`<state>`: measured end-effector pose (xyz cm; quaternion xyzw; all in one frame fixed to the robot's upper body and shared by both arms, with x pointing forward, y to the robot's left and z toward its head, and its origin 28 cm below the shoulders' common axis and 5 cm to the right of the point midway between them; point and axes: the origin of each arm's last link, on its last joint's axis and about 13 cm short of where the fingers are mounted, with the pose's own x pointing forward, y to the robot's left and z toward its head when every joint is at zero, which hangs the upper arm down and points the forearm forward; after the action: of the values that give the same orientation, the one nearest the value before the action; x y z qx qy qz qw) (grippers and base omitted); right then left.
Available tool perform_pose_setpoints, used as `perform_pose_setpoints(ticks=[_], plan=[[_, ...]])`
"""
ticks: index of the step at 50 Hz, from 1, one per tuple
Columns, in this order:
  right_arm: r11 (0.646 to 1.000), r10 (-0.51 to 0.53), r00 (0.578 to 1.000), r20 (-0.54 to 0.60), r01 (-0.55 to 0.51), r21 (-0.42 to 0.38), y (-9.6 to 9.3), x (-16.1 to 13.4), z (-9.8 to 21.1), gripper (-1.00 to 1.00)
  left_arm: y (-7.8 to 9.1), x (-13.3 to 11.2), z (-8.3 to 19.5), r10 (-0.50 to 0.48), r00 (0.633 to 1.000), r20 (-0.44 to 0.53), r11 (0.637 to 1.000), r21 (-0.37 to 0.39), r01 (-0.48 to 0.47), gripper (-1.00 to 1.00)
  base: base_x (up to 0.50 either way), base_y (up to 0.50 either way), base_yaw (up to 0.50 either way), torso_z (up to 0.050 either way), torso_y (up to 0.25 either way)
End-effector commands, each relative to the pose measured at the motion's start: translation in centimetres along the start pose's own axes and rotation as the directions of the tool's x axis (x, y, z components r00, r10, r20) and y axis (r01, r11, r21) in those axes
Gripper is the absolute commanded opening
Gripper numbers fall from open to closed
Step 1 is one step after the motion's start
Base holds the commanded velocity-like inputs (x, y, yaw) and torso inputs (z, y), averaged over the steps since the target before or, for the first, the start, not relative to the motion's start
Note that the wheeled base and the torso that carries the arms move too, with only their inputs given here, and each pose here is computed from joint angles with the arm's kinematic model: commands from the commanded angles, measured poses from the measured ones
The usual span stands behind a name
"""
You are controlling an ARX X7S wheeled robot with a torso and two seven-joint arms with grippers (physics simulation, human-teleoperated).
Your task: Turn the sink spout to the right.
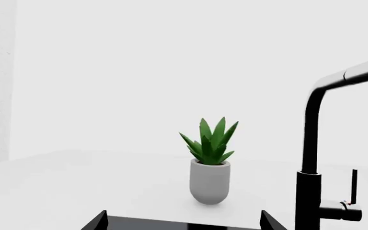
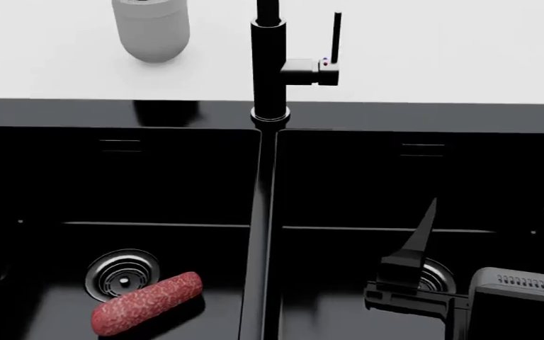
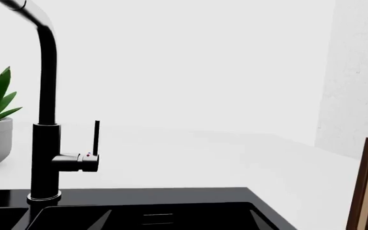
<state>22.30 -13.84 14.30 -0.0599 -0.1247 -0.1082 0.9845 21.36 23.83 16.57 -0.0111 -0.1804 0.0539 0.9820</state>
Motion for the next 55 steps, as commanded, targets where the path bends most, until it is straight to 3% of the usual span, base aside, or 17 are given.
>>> perform_pose_setpoints(ticks=[1,25,29,31,32,40,55], plan=[[1.000,0.008,1.000,0.006,-0.008,0.002,0.0,-0.1,0.1,1.00,0.0,0.0,-0.1,-0.002,1.000,-0.003,1.000,-0.002,0.002,1.00,0.00,0.00,0.00,0.000,0.000],[1.000,0.000,1.000,-0.004,0.000,-0.001,0.1,0.0,-0.2,1.00,-0.2,0.1,-0.1,-0.003,1.000,-0.009,1.000,-0.006,0.003,1.00,0.09,0.00,0.00,0.000,0.000],[1.000,-0.002,1.000,-0.005,0.002,0.002,0.1,0.0,-0.2,1.00,-0.4,0.4,0.0,0.033,0.998,-0.051,0.999,-0.010,-0.033,1.00,0.00,0.00,0.00,0.000,0.000],[1.000,0.001,1.000,-0.005,-0.001,0.004,0.2,0.0,-0.1,1.00,-0.6,0.2,0.1,-0.011,0.999,-0.030,1.000,0.013,0.012,1.00,0.00,0.00,0.00,0.000,0.000],[1.000,0.004,1.000,-0.005,-0.004,0.008,0.2,0.0,0.1,1.00,-0.6,-0.1,0.0,-0.035,0.999,0.006,0.999,0.025,0.035,1.00,0.00,0.00,0.00,0.000,0.000],[0.999,0.036,0.999,0.033,-0.037,0.006,1.4,1.6,3.2,1.00,-0.7,-0.1,-0.1,-0.050,0.999,0.009,0.998,0.029,0.050,1.00,0.00,0.00,0.00,0.000,0.000],[0.998,0.064,0.998,0.014,-0.064,0.003,3.0,2.2,5.0,1.00,-0.8,-0.2,-0.5,-0.051,0.999,0.007,0.998,0.046,0.051,1.00,0.00,0.00,0.00,0.000,0.000]])
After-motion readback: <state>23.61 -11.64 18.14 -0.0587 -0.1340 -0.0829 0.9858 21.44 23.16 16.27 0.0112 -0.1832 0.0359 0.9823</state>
